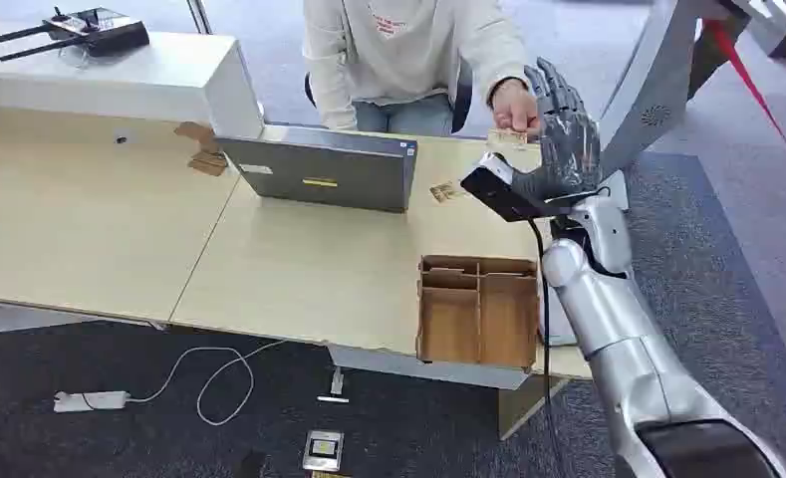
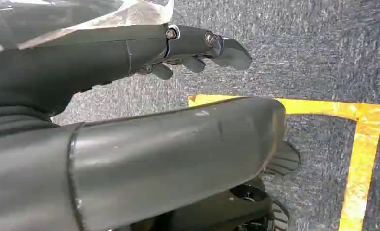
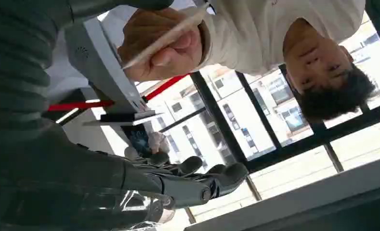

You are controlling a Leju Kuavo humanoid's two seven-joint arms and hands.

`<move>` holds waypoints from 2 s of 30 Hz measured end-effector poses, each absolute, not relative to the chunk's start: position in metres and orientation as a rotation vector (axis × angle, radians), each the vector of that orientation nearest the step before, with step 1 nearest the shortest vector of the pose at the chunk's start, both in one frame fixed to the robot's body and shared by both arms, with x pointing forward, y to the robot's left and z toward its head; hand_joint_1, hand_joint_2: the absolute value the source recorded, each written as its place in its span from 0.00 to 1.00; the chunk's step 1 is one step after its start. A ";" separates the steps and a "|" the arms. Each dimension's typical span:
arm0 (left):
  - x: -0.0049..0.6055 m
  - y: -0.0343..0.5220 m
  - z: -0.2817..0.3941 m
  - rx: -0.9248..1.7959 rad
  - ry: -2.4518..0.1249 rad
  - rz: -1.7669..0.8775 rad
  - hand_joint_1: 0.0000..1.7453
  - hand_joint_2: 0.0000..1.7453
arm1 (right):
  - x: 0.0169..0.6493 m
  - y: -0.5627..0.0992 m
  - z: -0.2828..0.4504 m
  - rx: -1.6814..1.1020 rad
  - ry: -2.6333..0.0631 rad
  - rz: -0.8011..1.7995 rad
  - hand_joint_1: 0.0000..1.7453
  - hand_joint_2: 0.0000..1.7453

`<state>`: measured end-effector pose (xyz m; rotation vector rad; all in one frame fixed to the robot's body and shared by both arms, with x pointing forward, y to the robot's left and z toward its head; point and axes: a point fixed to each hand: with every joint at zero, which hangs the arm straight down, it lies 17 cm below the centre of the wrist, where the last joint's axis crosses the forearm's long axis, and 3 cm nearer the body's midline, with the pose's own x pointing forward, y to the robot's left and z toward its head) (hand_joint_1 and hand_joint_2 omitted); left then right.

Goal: Pass the card to the sensor for recognition and then transmit it.

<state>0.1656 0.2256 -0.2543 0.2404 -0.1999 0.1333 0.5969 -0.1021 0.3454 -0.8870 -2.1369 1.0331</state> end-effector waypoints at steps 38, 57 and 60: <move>0.171 0.218 -0.249 0.274 -0.191 0.143 0.00 0.00 | 0.616 -0.129 0.339 -0.795 -2.069 0.932 1.00 1.00; 0.159 0.215 -0.252 0.252 -0.144 0.251 0.00 0.00 | 0.621 -0.313 0.310 -0.942 -1.885 0.683 1.00 1.00; 0.158 0.214 -0.252 0.249 -0.140 0.259 0.00 0.00 | 0.616 -0.338 0.295 -0.959 -1.843 0.686 1.00 1.00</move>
